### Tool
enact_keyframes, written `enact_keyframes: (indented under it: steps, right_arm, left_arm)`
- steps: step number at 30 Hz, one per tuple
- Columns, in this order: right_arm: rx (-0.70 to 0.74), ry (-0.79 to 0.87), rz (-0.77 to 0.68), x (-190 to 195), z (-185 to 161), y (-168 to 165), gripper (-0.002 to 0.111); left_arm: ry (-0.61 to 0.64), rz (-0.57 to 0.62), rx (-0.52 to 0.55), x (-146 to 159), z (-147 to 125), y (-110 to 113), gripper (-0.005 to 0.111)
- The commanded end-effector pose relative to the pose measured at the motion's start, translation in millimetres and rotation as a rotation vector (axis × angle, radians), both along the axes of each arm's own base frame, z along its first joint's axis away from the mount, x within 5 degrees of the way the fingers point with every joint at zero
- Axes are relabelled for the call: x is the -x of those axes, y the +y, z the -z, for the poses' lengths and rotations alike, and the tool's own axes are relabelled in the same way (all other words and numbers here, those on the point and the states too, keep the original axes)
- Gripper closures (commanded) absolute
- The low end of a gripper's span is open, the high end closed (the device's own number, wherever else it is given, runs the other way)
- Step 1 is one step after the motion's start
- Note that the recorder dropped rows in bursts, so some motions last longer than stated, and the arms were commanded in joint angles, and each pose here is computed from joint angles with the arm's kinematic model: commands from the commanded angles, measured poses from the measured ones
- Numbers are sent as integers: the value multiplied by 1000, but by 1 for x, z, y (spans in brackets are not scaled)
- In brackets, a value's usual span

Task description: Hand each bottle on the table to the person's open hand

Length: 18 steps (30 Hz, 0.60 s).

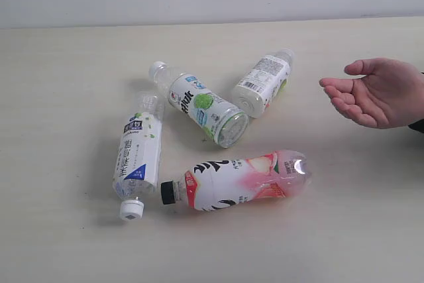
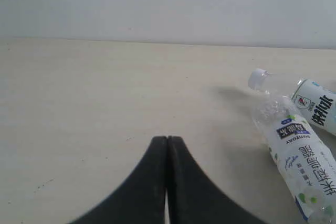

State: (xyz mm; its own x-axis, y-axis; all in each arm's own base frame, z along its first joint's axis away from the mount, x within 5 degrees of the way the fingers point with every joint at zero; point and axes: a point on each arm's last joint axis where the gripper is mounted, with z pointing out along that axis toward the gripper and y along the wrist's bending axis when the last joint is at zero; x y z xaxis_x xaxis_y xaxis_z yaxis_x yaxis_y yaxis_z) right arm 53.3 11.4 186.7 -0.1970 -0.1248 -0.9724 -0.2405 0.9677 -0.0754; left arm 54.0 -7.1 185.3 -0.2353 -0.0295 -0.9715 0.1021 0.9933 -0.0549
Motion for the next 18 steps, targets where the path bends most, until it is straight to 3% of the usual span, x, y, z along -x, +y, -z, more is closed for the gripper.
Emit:
enact_keyframes:
  steps: [1, 18]
  right_arm:
    - [-2, -10, 4, 0, 1, 0, 108]
    - [-2, -10, 4, 0, 1, 0, 108]
  left_arm:
    - [-8, 0, 6, 0, 0, 0, 107]
    - [-8, 0, 6, 0, 0, 0, 107]
